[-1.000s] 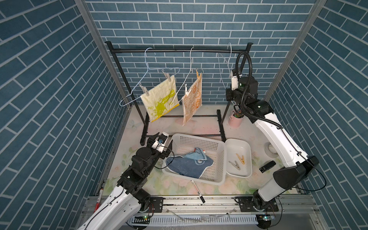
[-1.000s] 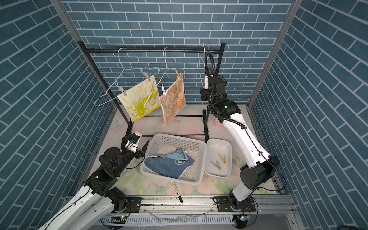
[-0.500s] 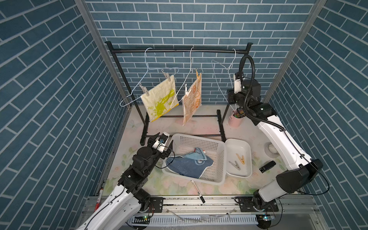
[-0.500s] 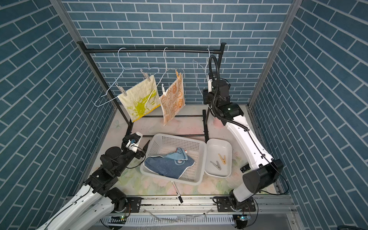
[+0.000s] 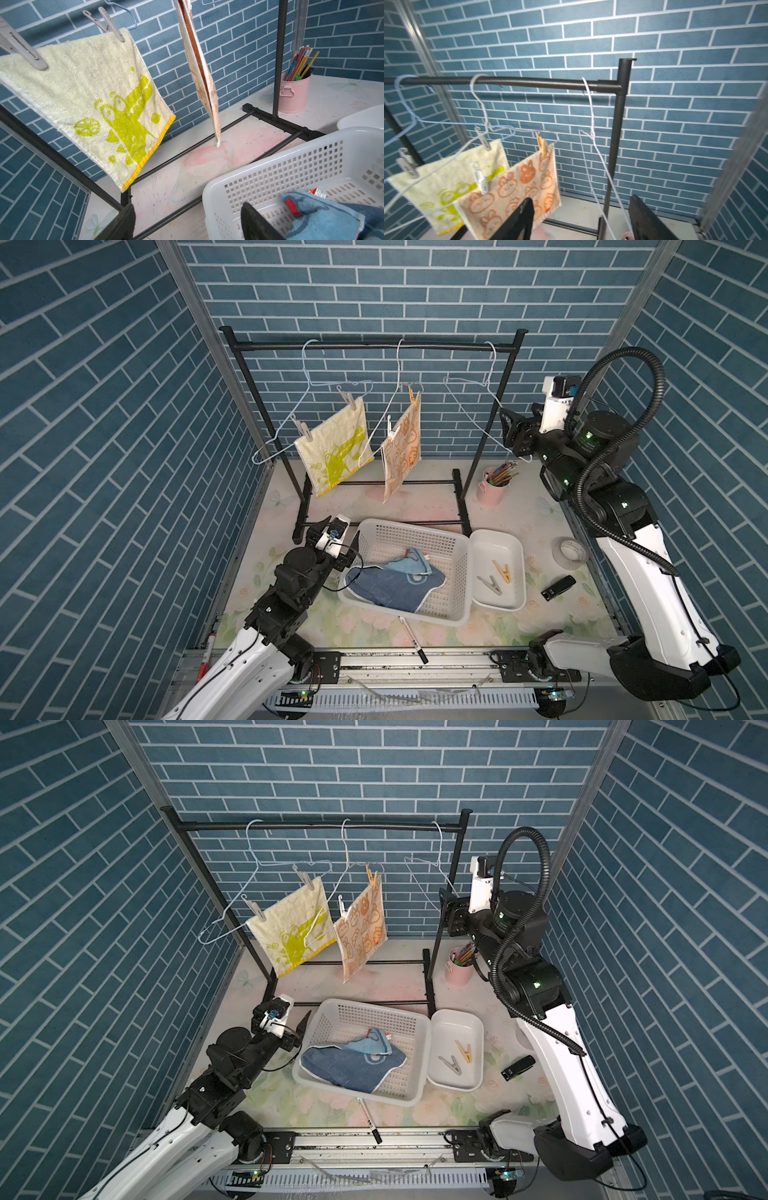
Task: Remove the clothespins securing towels to the hanger
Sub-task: Place the hanger on the clothesline, then pick up the hanger from the clothesline.
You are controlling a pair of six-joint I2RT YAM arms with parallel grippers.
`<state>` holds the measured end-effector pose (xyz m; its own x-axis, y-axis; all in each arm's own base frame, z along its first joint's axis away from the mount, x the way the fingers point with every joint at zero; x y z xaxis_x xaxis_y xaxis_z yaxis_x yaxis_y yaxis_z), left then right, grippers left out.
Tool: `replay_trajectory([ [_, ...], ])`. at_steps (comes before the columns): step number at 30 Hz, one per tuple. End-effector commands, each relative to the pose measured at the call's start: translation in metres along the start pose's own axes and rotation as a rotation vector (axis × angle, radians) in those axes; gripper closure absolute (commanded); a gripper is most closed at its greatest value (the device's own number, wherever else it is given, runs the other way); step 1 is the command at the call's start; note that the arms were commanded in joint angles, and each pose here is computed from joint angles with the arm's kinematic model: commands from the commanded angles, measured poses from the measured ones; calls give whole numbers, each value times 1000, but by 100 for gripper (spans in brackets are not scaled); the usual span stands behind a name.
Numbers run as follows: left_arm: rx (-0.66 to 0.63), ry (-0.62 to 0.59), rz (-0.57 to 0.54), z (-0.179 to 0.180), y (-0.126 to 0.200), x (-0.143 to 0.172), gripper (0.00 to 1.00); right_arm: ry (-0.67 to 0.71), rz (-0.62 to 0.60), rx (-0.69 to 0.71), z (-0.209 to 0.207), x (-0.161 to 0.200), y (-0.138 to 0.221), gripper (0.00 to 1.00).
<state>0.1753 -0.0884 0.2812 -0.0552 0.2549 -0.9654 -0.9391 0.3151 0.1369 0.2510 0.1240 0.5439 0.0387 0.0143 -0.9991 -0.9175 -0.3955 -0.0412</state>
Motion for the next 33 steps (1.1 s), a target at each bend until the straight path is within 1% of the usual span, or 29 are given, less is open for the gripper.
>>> replay_trajectory([
  [1,-46,50,-6,4,2,2,20,-147,12,-203,18,3,-12,27],
  [2,-50,55,-5,5,3,2,20,-178,24,-249,23,5,-18,28],
  [6,-58,62,6,6,5,3,20,-303,51,-355,37,13,-47,29],
  [9,-51,57,20,6,5,4,19,-357,75,-415,52,16,-70,30],
  [13,-48,48,37,5,6,6,19,-391,86,-456,71,18,-97,30],
  [23,-49,21,34,5,6,8,19,-474,110,-556,113,28,-156,31],
  [27,-46,17,34,4,5,9,19,-485,131,-592,130,33,-173,31],
  [30,-46,17,35,4,5,9,19,-515,148,-591,137,40,-185,34],
  [33,-46,14,35,4,5,9,19,-531,139,-599,145,47,-194,36],
])
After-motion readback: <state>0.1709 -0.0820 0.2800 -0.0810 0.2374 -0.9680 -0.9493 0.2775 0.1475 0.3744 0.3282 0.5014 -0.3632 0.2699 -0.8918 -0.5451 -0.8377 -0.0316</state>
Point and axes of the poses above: each gripper's point midway between its finger pads, its own y axis back along the fingers, its own z axis along the line the jaws close on, x = y × z, the point moved 9 cm from there along y, back along the fingers, and after that the axes turned 4 degrees about y, right-handed, at the moved point
